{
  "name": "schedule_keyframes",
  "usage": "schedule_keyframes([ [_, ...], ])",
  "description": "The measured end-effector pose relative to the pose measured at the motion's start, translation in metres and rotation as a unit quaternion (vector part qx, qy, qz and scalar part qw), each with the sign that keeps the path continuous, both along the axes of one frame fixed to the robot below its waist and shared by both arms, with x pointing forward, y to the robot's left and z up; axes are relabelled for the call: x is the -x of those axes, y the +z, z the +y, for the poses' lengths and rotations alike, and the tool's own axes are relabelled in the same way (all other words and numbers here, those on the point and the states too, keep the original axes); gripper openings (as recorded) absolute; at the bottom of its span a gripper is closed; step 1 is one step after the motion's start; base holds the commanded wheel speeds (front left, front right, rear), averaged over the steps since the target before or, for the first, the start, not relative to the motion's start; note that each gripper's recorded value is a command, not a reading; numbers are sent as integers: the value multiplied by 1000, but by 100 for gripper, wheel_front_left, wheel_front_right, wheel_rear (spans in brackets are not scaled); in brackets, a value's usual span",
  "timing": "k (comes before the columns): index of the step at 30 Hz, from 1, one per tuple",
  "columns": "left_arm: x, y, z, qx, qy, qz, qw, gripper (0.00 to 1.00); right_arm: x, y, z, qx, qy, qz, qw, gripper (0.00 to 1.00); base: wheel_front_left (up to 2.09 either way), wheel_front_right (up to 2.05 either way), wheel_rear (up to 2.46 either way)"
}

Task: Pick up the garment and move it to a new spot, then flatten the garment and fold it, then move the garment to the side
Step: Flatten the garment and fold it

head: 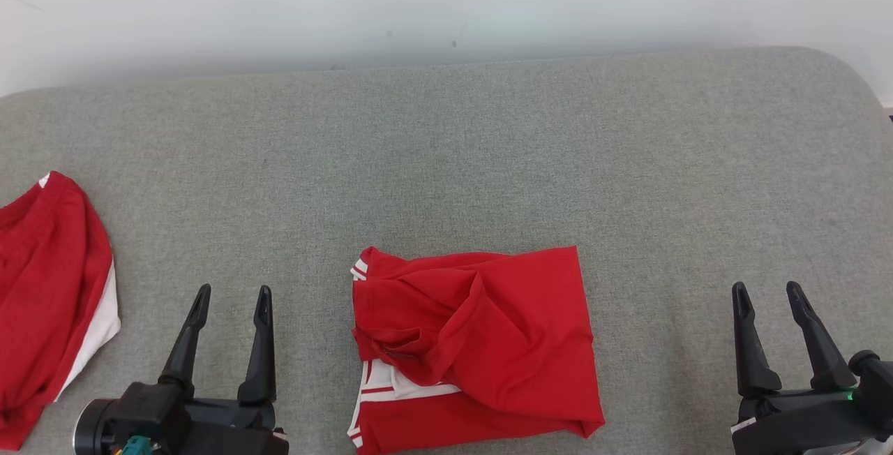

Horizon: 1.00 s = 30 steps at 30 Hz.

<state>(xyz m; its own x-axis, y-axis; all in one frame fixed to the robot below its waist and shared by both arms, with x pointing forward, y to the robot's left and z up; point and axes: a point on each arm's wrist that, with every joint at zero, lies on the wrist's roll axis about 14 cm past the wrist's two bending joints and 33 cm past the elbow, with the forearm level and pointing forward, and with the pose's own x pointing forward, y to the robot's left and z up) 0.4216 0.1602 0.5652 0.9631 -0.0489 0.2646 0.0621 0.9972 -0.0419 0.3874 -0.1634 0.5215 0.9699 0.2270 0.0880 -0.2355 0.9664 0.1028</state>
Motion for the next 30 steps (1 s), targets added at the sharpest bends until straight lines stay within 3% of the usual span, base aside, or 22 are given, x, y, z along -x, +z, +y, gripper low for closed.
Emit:
schedule_keyframes([
  [2, 0, 0, 0, 1, 0, 0, 1000, 100, 0, -1, 0, 2, 0, 1, 1000, 100, 0, 0, 0],
  [3, 0, 0, 0, 1, -1, 0, 1000, 100, 0, -1, 1, 2, 1, 4, 1000, 42, 0, 0, 0],
  [4, 0, 0, 0, 1, -1, 0, 1000, 100, 0, -2, 1, 1, 1, 4, 1000, 0, 0, 0, 0],
  [8, 1, 1, 0, 1, -2, -1, 1000, 100, 1, -9, 14, -2, 22, 22, 1000, 0, 0, 0, 0],
  [13, -1, -3, 1, 2, 0, 4, 1000, 100, -6, -14, 60, -18, 91, 32, 995, 0, 0, 0, 0],
  [21, -2, -10, 6, 5, 9, 14, 1000, 100, -20, -30, 137, -39, 198, 57, 978, 0, 0, 0, 0],
  [30, -1, -16, 19, 6, 28, 24, 999, 100, -34, -71, 173, -16, 251, 114, 961, 0, 0, 0, 0],
])
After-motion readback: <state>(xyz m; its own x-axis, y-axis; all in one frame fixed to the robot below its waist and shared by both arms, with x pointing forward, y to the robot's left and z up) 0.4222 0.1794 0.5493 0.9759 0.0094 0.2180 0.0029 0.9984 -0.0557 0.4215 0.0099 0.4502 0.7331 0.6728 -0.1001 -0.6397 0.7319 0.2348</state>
